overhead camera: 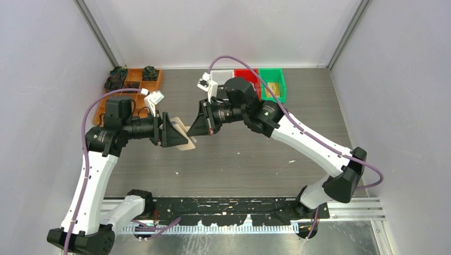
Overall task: Take the credit cards out of the card holder
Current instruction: Open the card holder.
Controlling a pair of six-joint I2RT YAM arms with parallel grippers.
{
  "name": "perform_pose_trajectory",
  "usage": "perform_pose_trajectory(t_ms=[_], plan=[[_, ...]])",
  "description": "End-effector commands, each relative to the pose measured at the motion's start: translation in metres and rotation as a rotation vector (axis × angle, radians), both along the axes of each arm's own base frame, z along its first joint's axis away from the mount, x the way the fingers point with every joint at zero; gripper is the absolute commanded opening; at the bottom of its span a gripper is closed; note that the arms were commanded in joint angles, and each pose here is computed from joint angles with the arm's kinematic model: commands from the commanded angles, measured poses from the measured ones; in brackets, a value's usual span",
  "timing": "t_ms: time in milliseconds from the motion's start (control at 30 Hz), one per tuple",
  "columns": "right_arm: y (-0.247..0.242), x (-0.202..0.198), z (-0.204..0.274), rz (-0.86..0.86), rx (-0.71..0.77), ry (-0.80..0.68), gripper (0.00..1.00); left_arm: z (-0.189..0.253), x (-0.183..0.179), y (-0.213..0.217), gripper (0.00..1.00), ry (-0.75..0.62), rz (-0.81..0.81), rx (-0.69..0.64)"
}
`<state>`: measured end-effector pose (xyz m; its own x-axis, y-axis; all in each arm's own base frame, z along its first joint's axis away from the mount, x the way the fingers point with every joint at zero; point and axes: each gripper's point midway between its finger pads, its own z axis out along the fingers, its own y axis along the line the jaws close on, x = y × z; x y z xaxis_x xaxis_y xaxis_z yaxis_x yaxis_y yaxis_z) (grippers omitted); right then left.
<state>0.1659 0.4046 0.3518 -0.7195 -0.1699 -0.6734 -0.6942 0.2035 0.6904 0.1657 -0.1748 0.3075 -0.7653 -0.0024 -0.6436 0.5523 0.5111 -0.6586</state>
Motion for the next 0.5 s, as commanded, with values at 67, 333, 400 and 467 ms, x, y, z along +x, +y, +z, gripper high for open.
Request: perform_pose_trajectory(t_ms=[67, 333, 400, 467], plan=[[-0.027, 0.013, 0.02, -0.12, -0.117, -0.232, 0.01, 0.028, -0.017, -0.005, 0.75, -0.119, -0.101, -0.051], [-0.037, 0.015, 0.035, -0.133, -0.214, -0.362, 0.01, 0.024, -0.031, -0.002, 0.83, -0.172, -0.121, -0.039], [-0.035, 0.009, 0.036, -0.111, -0.221, -0.373, 0.01, 0.025, -0.029, -0.002, 0.82, -0.181, -0.117, -0.04], [-0.032, 0.004, 0.037, -0.095, -0.225, -0.382, 0.01, 0.025, -0.026, -0.002, 0.8, -0.187, -0.113, -0.038]])
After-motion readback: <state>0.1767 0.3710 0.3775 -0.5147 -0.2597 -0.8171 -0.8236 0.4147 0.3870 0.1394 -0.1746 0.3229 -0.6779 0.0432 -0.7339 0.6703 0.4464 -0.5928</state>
